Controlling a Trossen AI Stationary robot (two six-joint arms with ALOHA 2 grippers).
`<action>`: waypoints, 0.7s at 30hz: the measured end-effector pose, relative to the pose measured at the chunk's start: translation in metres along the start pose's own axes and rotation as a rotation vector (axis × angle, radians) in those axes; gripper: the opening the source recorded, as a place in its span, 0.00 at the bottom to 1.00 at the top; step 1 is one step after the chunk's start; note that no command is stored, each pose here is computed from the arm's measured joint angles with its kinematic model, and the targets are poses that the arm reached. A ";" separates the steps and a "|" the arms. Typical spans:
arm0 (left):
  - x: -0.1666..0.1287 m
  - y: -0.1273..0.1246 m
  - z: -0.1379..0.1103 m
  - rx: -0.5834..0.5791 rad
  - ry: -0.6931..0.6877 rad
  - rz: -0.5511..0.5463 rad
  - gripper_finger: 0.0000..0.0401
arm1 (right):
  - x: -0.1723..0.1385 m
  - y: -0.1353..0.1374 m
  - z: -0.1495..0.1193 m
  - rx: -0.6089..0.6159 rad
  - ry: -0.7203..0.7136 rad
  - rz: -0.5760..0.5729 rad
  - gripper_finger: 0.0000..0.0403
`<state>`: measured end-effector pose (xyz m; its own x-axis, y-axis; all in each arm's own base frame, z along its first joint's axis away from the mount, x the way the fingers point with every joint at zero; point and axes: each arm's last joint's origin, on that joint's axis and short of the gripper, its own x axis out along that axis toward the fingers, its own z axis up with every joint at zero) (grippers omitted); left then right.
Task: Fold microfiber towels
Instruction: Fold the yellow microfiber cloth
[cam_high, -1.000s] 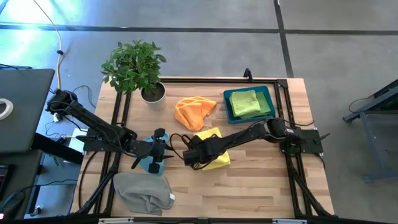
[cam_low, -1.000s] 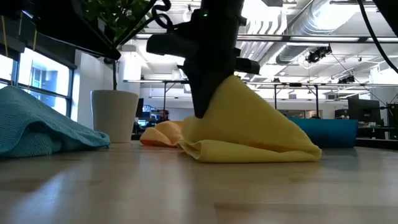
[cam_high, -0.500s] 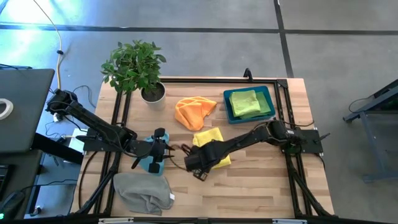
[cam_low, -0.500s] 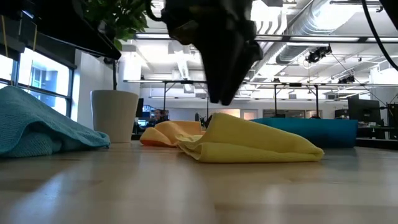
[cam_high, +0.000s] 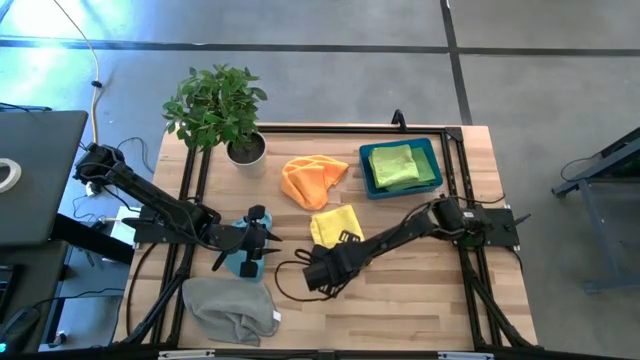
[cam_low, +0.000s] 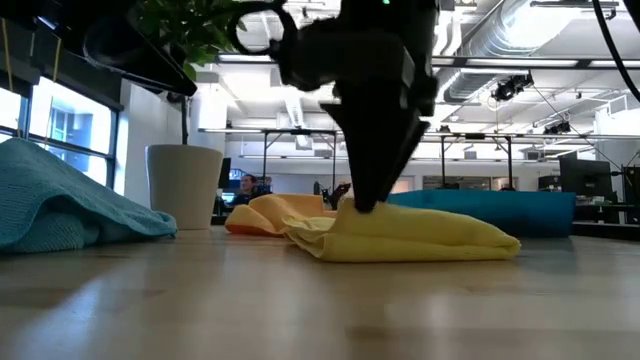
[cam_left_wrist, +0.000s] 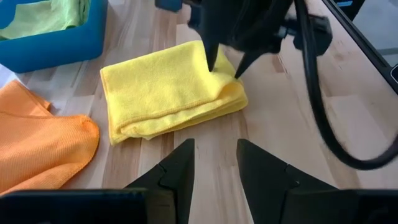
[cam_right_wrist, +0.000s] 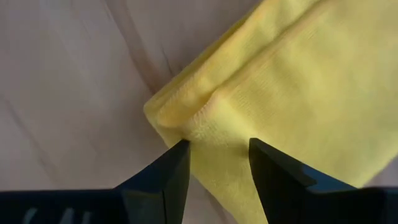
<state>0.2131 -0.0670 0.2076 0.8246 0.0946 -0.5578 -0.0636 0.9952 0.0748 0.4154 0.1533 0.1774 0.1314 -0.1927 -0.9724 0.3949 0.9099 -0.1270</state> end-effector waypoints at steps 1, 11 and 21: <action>0.000 0.000 0.000 0.000 0.000 0.000 0.28 | 0.003 0.000 -0.001 -0.001 0.005 0.003 0.39; 0.000 0.000 0.000 0.003 0.000 -0.001 0.28 | 0.017 0.003 -0.005 -0.005 0.004 0.037 0.15; 0.000 0.000 0.000 0.004 0.000 0.003 0.28 | 0.007 0.014 -0.005 -0.037 -0.043 0.083 0.03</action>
<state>0.2130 -0.0670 0.2076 0.8244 0.0981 -0.5574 -0.0641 0.9947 0.0802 0.4172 0.1668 0.1683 0.2014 -0.1313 -0.9707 0.3474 0.9361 -0.0546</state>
